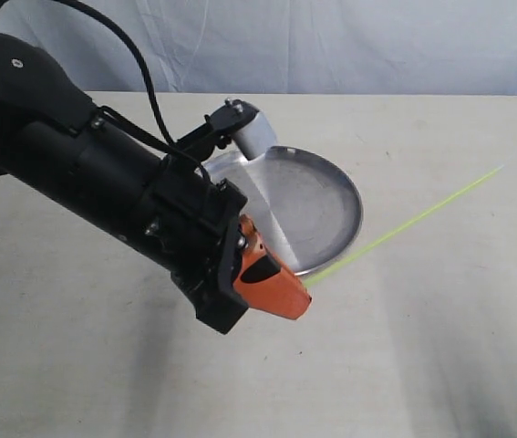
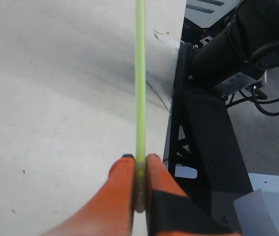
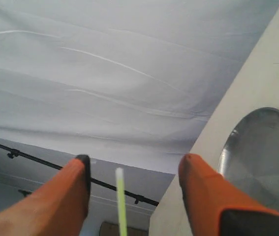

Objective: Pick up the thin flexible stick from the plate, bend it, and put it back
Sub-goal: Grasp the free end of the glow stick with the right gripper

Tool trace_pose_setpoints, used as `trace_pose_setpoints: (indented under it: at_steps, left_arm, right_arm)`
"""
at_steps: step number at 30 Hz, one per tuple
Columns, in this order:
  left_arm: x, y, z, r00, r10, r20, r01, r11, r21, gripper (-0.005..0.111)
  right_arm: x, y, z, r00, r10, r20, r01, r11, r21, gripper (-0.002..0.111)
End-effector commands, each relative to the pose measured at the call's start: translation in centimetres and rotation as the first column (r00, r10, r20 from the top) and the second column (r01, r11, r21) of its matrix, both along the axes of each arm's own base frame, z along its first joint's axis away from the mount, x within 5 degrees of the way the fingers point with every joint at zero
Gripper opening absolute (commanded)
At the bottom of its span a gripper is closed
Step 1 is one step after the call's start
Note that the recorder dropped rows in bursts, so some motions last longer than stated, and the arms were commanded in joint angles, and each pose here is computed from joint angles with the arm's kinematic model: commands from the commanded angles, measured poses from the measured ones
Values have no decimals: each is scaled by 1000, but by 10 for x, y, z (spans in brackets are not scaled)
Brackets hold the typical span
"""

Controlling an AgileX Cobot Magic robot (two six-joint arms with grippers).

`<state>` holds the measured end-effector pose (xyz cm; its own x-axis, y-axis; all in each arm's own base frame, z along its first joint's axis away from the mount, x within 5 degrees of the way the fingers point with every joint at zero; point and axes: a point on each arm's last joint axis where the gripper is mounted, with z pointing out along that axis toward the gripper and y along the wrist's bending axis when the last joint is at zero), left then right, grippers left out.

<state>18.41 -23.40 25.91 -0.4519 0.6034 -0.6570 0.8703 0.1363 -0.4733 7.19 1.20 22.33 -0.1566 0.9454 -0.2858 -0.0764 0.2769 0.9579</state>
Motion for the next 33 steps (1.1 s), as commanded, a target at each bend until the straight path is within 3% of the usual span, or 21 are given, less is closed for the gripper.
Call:
trace_pose_setpoints:
  at_steps: [1,5,8,15,21,24,28,33]
  left_arm:
    - [-5,1,9,1000,-10,-2,10,999,-37,0]
    - [-6,1,10,1000,-13,-5,13,999,-40,0]
    - [-6,1,10,1000,-17,1,17,999,-41,0]
    - [-6,1,10,1000,-17,1,17,999,-41,0]
    - [-7,1,10,1000,-24,-9,24,999,-46,0]
    - [-7,1,10,1000,-24,-9,24,999,-46,0]
    - [-7,1,10,1000,-30,-7,30,999,-41,0]
    - [-9,3,8,998,-62,-5,61,998,-21,0]
  right_arm:
    - [7,0,2,1000,-15,-5,15,1000,3,54]
    - [11,3,4,1000,9,-15,-9,1000,5,54]
    - [13,13,26,989,113,97,-109,993,-46,54]
    - [39,35,25,967,251,53,-247,966,-80,54]
    - [57,45,20,957,289,36,-286,956,-70,52]
    - [62,47,15,955,295,17,-293,954,-64,37]
    - [67,49,8,955,295,-29,-296,953,-65,3]
    - [68,49,8,956,293,-27,-294,952,-85,0]
